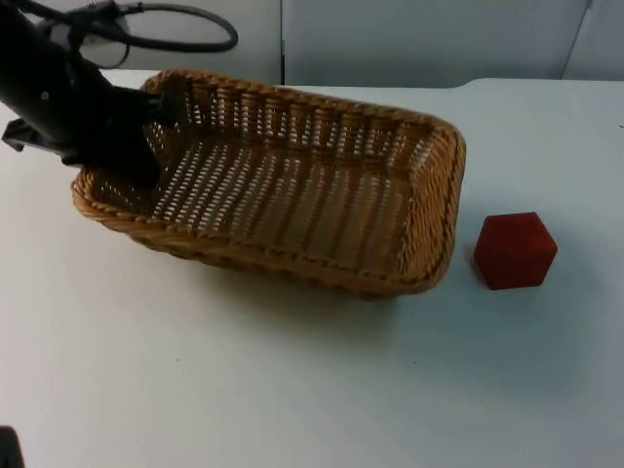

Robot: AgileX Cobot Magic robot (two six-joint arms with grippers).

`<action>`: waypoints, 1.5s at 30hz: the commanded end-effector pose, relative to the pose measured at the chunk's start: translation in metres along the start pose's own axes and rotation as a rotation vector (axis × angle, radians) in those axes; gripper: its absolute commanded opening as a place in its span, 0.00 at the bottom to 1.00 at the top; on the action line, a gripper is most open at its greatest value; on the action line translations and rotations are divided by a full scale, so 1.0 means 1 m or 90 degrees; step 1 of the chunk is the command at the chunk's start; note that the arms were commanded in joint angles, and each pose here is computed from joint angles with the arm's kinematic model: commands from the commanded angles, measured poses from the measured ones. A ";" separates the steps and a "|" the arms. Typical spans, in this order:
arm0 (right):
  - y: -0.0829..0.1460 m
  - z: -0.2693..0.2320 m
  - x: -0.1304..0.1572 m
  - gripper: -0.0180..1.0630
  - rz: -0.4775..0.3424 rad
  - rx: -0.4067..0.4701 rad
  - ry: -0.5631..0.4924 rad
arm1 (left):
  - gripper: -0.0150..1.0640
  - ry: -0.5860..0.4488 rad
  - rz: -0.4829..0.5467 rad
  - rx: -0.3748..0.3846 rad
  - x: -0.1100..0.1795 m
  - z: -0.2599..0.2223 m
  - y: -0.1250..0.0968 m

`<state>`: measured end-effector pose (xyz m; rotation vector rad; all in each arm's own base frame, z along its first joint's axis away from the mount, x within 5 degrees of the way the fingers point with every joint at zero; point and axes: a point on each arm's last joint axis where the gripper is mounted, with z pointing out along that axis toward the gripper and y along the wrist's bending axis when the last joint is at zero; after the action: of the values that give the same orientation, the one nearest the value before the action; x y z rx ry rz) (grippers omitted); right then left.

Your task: Pick up the basket with the left hand and place the cube into the basket with the right hand.

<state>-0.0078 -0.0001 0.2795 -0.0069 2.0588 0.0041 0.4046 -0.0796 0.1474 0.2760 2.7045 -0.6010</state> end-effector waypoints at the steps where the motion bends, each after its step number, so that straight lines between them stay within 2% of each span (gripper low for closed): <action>1: 0.000 0.001 0.000 0.01 0.000 -0.001 -0.004 | 0.01 -0.024 -0.027 0.023 -0.008 -0.027 -0.009; 6: 0.000 0.001 0.000 0.01 0.000 -0.001 -0.004 | 0.01 -0.044 -0.025 0.027 -0.011 -0.045 -0.016; 38: 0.000 0.001 0.000 0.01 0.000 -0.001 -0.004 | 0.01 -0.069 -0.026 0.011 -0.015 -0.045 -0.013; 39: 0.000 0.001 0.000 0.01 -0.010 -0.001 -0.004 | 0.01 -0.069 -0.026 0.011 -0.015 -0.045 -0.013; 41: -0.002 0.008 -0.009 0.01 -0.061 0.011 0.033 | 0.01 -0.069 -0.026 0.011 -0.015 -0.045 -0.013; 44: -0.002 0.023 -0.034 0.01 -0.081 0.008 0.094 | 0.01 -0.071 -0.026 0.011 -0.015 -0.045 -0.013; 45: -0.002 0.023 -0.034 0.01 -0.081 0.008 0.094 | 0.01 -0.071 -0.026 0.011 -0.015 -0.045 -0.013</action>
<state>0.0232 -0.0011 0.2933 -0.1088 2.2143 -0.0658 0.3999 -0.0723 0.1866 0.2246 2.6374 -0.6090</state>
